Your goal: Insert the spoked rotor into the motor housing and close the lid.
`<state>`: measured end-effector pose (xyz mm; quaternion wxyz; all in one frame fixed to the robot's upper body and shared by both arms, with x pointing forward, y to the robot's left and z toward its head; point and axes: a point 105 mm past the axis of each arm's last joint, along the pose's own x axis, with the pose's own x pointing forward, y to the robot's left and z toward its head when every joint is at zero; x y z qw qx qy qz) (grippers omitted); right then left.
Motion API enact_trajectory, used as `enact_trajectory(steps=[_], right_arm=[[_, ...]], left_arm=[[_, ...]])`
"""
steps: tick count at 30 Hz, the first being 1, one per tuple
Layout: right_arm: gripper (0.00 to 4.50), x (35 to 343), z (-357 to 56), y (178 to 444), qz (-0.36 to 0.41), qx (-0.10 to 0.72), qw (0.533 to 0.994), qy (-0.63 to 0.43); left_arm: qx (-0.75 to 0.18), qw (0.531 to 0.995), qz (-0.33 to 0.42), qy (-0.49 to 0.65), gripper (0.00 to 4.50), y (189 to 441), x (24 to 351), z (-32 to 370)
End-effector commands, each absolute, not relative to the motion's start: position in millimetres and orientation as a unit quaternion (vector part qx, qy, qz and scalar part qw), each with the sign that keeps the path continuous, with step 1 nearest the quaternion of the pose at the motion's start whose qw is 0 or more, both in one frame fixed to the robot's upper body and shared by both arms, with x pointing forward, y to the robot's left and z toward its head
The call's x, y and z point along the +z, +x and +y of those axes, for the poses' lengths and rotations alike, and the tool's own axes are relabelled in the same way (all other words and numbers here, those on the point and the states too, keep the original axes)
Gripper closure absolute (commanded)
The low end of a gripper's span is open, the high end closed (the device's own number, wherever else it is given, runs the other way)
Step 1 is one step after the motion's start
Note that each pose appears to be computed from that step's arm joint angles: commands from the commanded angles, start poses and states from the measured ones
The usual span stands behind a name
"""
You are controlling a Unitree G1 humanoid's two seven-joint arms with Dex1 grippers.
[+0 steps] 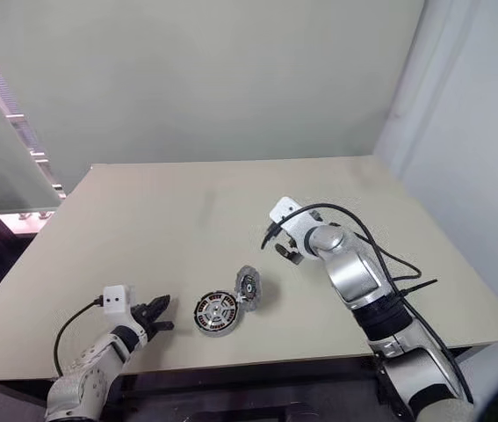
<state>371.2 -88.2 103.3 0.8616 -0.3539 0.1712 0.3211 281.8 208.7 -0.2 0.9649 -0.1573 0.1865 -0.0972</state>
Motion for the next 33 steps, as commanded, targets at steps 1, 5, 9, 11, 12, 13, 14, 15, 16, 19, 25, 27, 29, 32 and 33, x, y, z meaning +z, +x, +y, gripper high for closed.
enact_trajectory(steps=[1, 5, 9, 11, 12, 13, 14, 15, 16, 19, 25, 27, 29, 32, 33], right_arm=[[0.02, 96, -64, 354, 0.167, 0.379, 0.847, -0.333], [0.02, 90, -27, 330, 0.166, 0.441, 0.848, -0.244], [0.02, 89, -2, 319, 0.164, 0.463, 0.852, -0.182], [0.02, 85, 7, 314, 0.167, 0.472, 0.850, -0.167], [0.02, 83, 12, 311, 0.169, 0.476, 0.848, -0.161], [0.02, 80, 16, 309, 0.172, 0.479, 0.847, -0.154], [0.02, 78, 18, 308, 0.173, 0.481, 0.846, -0.149], [0.02, 76, 20, 307, 0.174, 0.484, 0.846, -0.142], [0.02, 75, 22, 307, 0.174, 0.486, 0.845, -0.137], [0.02, 73, 20, 309, 0.170, 0.490, 0.847, -0.121], [0.02, 81, 9, 314, 0.138, 0.529, 0.835, -0.058], [0.02, 84, 5, 316, 0.125, 0.547, 0.826, -0.041], [0.02, 86, 2, 317, 0.114, 0.571, 0.812, -0.034], [0.02, 82, -3, 317, 0.110, 0.593, 0.797, -0.037], [0.02, 81, -3, 318, 0.106, 0.596, 0.795, -0.038]], left_arm=[[-0.109, 0.971, 0.154, -0.148, 4.50, 288, 23, 212], [-0.114, 0.971, 0.155, -0.143, 4.50, 288, 26, 213], [-0.115, 0.971, 0.156, -0.142, 4.50, 289, 28, 214], [-0.116, 0.971, 0.156, -0.141, 4.50, 288, 29, 214], [-0.116, 0.971, 0.156, -0.141, 4.50, 288, 29, 214], [-0.116, 0.971, 0.156, -0.140, 4.50, 288, 30, 214], [-0.116, 0.971, 0.156, -0.140, 4.50, 288, 30, 214], [-0.117, 0.971, 0.156, -0.139, 4.50, 288, 30, 214], [-0.117, 0.971, 0.156, -0.139, 4.50, 287, 30, 214], [-0.115, 0.971, 0.158, -0.137, 4.50, 286, 30, 215], [-0.117, 0.970, 0.162, -0.136, 4.50, 285, 28, 215], [-0.127, 0.969, 0.161, -0.137, 4.50, 285, 29, 212], [-0.147, 0.966, 0.162, -0.141, 4.50, 284, 30, 206], [-0.195, 0.957, 0.162, -0.143, 4.50, 279, 35, 195], [-0.203, 0.955, 0.161, -0.144, 4.50, 278, 37, 194]])
